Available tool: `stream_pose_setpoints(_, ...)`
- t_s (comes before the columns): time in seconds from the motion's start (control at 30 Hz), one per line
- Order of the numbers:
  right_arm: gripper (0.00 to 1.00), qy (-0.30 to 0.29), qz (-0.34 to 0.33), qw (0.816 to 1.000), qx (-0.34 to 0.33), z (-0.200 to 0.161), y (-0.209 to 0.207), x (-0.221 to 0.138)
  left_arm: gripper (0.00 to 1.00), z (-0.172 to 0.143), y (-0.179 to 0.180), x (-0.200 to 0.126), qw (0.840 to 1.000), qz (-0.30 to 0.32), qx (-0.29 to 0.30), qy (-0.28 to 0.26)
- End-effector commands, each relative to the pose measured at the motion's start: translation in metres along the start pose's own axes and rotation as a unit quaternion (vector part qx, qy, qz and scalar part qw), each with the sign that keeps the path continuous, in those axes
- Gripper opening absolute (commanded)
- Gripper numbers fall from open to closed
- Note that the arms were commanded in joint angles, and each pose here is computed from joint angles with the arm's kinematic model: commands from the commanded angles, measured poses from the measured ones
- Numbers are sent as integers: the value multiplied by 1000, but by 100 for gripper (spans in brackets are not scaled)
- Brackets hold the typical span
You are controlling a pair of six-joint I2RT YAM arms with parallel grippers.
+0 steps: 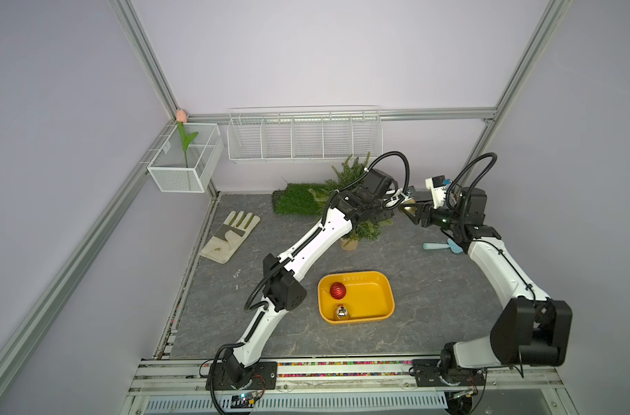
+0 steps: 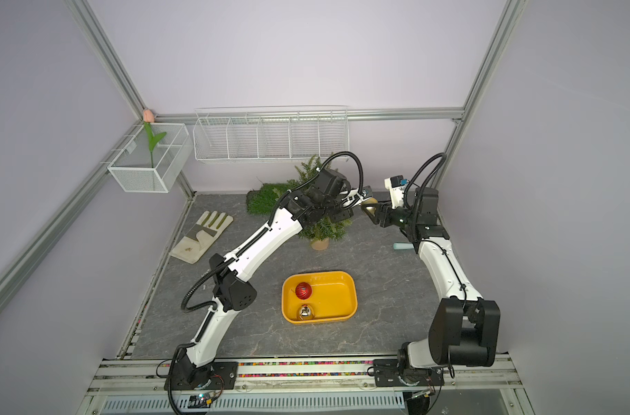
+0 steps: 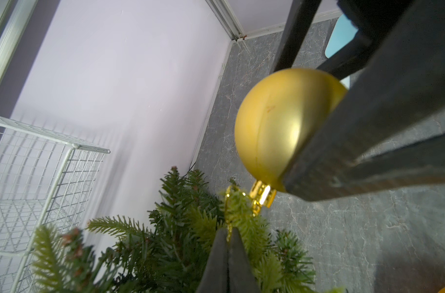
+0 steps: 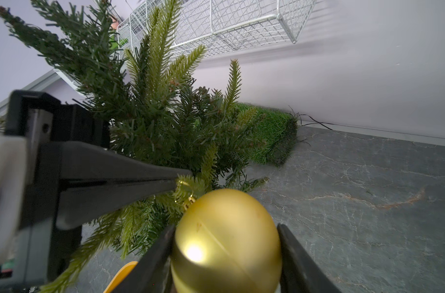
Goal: Decorate the small christmas tree with ornaments
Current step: Hang an ornament on the christmas tree.
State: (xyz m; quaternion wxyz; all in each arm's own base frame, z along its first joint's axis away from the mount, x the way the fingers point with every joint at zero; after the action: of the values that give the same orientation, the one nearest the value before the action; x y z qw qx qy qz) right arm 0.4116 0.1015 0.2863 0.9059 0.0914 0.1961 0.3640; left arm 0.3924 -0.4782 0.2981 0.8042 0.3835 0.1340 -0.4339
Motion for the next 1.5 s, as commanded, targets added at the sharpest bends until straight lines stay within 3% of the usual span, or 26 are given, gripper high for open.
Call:
stream_pose_setpoints(0.0, 39, -22, -7, 999, -26, 18, 7, -7, 0, 1, 0, -2, 1000, 0, -3, 3)
stream_pose_setpoints(0.2, 38, -32, -31, 998, -37, 27, 3, -12, 0, 12, 4, -11, 1000, 1, -8, -17)
stream_pose_setpoints(0.8, 39, -38, -12, 999, -31, 36, -1, -2, 0, 6, 5, -2, 1000, 13, -12, -4)
stream_pose_setpoints(1.47, 39, 2, -10, 1000, -11, 4, 3, 5, 0, -8, -5, 0, 1000, -7, -6, 23)
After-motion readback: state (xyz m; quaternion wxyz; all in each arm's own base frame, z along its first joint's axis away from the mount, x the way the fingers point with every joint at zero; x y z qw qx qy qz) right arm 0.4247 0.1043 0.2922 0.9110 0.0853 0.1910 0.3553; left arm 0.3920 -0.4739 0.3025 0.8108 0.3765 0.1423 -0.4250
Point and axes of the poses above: each gripper's point midway between its finger pads, its own x axis out along the fingers, its own y axis along the line the jaws close on, z = x × y, the point moved 1 cm from there along -x, back along the fingers, and after that the axes turned 6 degrees about -x, right-handed, at the moved point
